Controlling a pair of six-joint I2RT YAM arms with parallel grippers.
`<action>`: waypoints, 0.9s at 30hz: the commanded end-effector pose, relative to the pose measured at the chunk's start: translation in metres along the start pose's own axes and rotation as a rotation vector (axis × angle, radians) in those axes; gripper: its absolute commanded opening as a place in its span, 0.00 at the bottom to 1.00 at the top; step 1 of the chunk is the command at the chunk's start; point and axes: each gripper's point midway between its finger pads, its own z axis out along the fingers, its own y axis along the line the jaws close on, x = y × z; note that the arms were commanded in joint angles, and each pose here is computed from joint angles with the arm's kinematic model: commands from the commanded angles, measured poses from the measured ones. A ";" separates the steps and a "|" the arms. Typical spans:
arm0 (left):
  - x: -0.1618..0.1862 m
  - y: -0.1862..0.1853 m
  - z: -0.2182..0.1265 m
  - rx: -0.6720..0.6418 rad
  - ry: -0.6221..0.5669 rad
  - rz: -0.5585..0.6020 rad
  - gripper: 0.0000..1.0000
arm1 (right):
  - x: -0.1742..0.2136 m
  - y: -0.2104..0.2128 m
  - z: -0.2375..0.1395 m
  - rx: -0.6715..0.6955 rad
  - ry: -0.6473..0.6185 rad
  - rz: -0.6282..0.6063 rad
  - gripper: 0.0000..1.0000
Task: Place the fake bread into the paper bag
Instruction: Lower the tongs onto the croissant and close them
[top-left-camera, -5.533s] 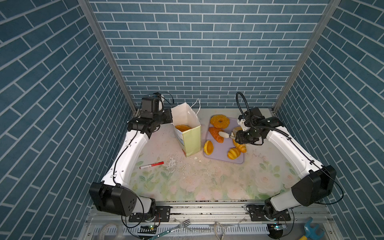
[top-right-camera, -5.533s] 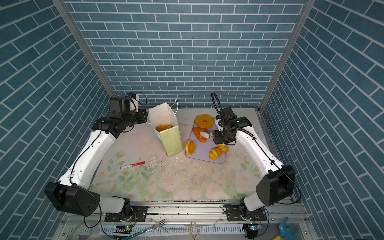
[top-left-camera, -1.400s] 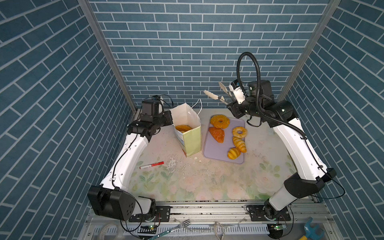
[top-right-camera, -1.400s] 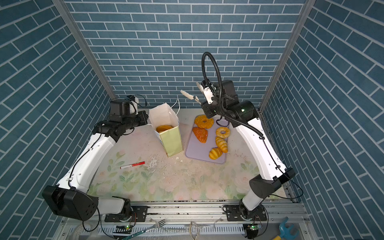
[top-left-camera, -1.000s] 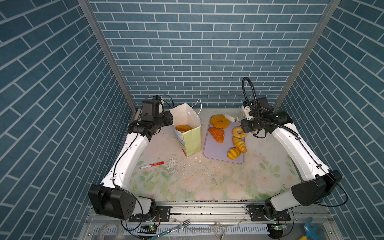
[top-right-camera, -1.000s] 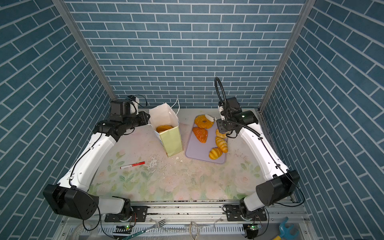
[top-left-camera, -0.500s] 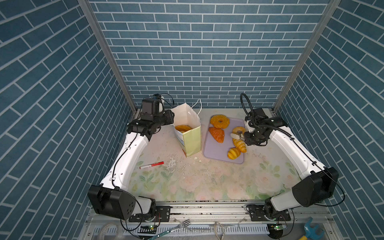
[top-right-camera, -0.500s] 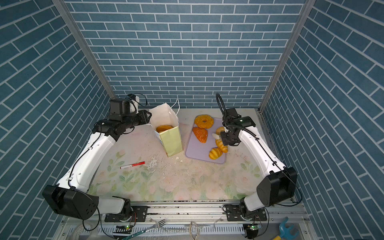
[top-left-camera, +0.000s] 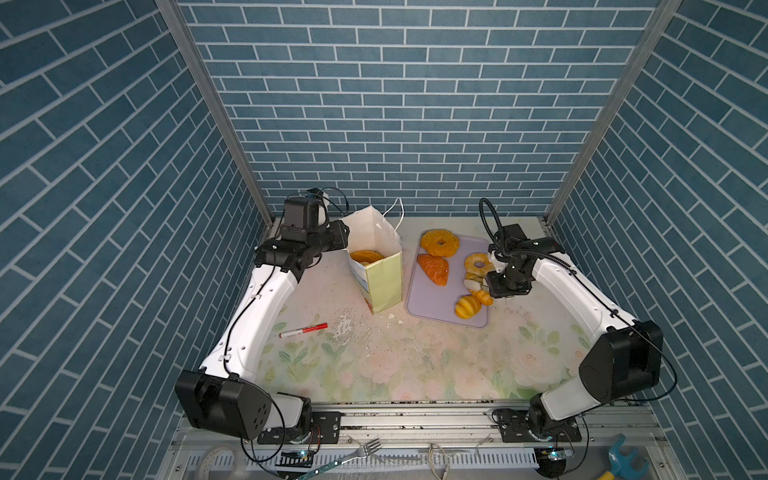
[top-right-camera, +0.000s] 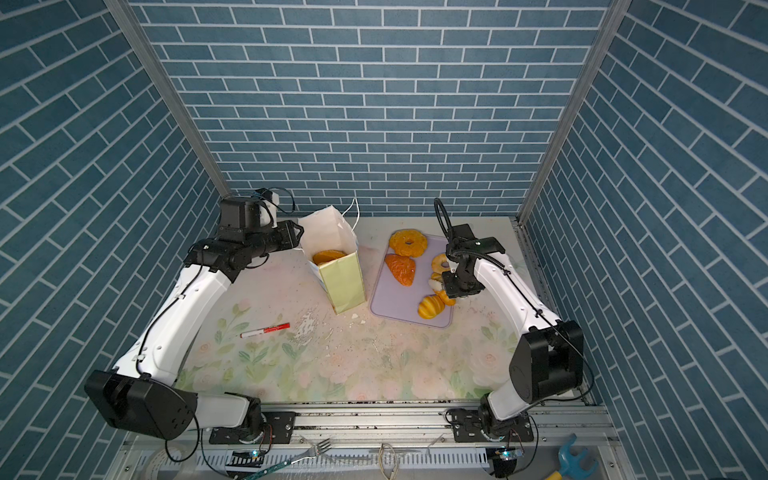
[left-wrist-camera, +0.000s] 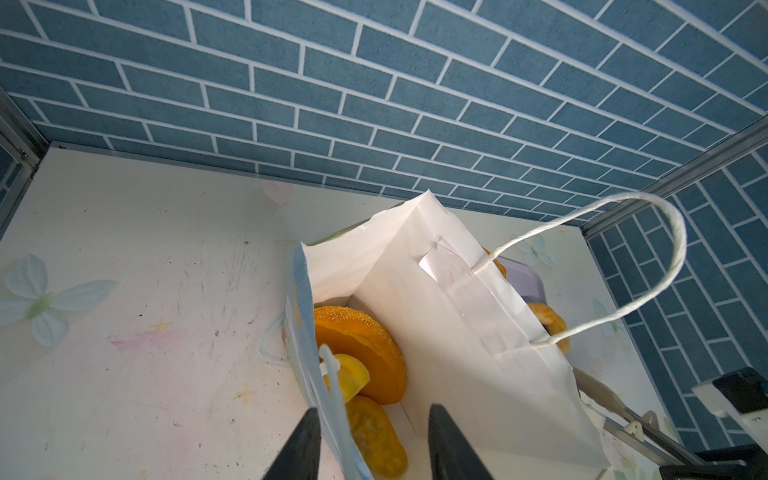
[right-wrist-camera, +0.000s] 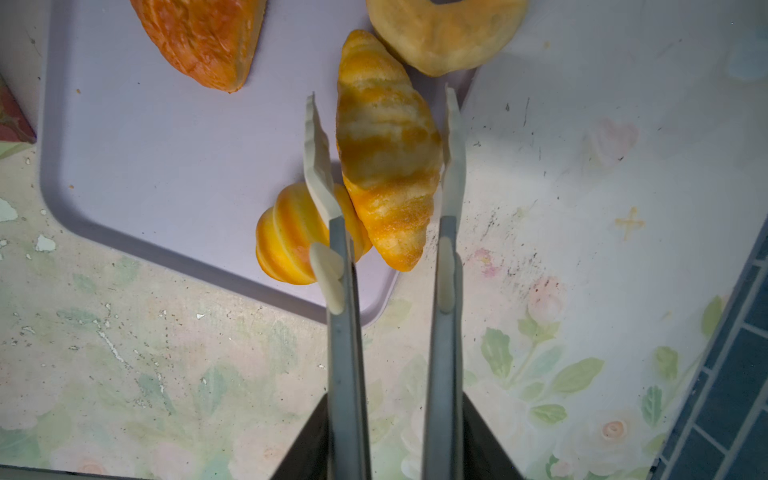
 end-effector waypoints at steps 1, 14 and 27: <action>-0.001 -0.001 -0.001 -0.004 0.003 0.012 0.44 | -0.001 0.004 0.006 -0.026 0.011 0.007 0.39; -0.002 -0.004 -0.001 0.001 -0.006 0.011 0.44 | -0.010 0.020 -0.020 -0.117 -0.062 -0.002 0.27; -0.002 -0.006 -0.007 0.001 -0.012 0.017 0.48 | -0.027 0.053 -0.076 -0.174 -0.233 -0.113 0.24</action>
